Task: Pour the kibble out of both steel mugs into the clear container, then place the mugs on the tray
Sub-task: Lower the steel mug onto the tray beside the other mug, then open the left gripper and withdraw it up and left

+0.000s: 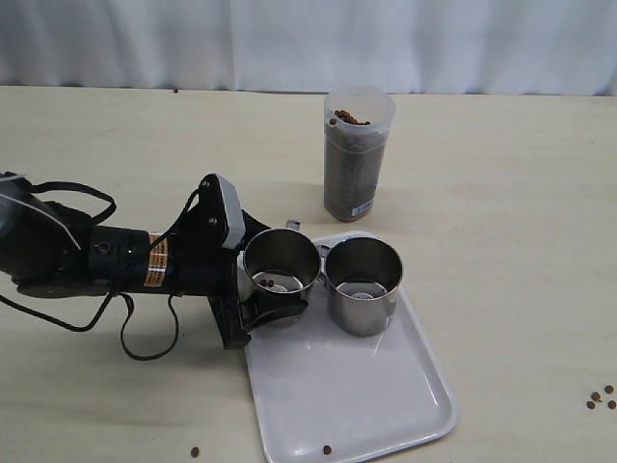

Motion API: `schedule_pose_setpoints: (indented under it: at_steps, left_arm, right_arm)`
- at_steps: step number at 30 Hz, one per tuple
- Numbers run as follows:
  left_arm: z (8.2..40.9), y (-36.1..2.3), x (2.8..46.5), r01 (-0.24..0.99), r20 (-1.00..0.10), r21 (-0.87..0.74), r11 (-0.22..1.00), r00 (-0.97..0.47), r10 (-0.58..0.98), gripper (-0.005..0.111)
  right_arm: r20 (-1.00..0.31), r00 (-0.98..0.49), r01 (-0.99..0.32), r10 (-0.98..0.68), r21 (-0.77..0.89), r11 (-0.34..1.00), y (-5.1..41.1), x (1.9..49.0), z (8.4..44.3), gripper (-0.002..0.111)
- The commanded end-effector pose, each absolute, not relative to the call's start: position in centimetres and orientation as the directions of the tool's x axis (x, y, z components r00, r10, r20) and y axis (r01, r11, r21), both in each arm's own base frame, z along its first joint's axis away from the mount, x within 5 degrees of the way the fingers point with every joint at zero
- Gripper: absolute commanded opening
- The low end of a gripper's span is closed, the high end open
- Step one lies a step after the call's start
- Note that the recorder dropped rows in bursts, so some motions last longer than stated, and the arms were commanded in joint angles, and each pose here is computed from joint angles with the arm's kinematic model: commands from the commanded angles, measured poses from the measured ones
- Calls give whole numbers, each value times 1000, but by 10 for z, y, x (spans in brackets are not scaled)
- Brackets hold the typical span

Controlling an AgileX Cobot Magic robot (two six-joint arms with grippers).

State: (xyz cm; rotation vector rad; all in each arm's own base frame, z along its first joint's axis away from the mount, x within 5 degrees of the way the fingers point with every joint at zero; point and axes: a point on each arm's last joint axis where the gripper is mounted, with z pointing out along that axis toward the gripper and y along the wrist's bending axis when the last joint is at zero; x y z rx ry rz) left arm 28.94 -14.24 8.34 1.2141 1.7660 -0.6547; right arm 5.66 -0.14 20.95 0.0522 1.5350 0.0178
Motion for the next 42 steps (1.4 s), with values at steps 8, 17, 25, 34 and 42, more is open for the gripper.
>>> schedule_pose_setpoints:
  at_steps: [8,17,25,34,42]
  left_arm:
    - [84,-143,291,922,-878,65,383,-130,461,52]
    - [84,-143,291,921,-876,64,384,-133,463,76]
    - [89,-134,296,906,-876,81,416,-134,464,77]
    - [105,-127,294,919,-883,70,389,-124,452,77]
    - [111,-129,293,926,-894,67,373,-110,435,77]
  right_arm:
    - [-999,35,23,40,41,999,-1,56,208,5]
    - [-999,35,23,40,41,999,-1,56,208,5]
    - [-999,35,23,40,41,999,-1,56,208,5]
    - [-999,35,23,40,41,999,-1,56,208,5]
    - [-999,35,23,40,41,999,-1,56,208,5]
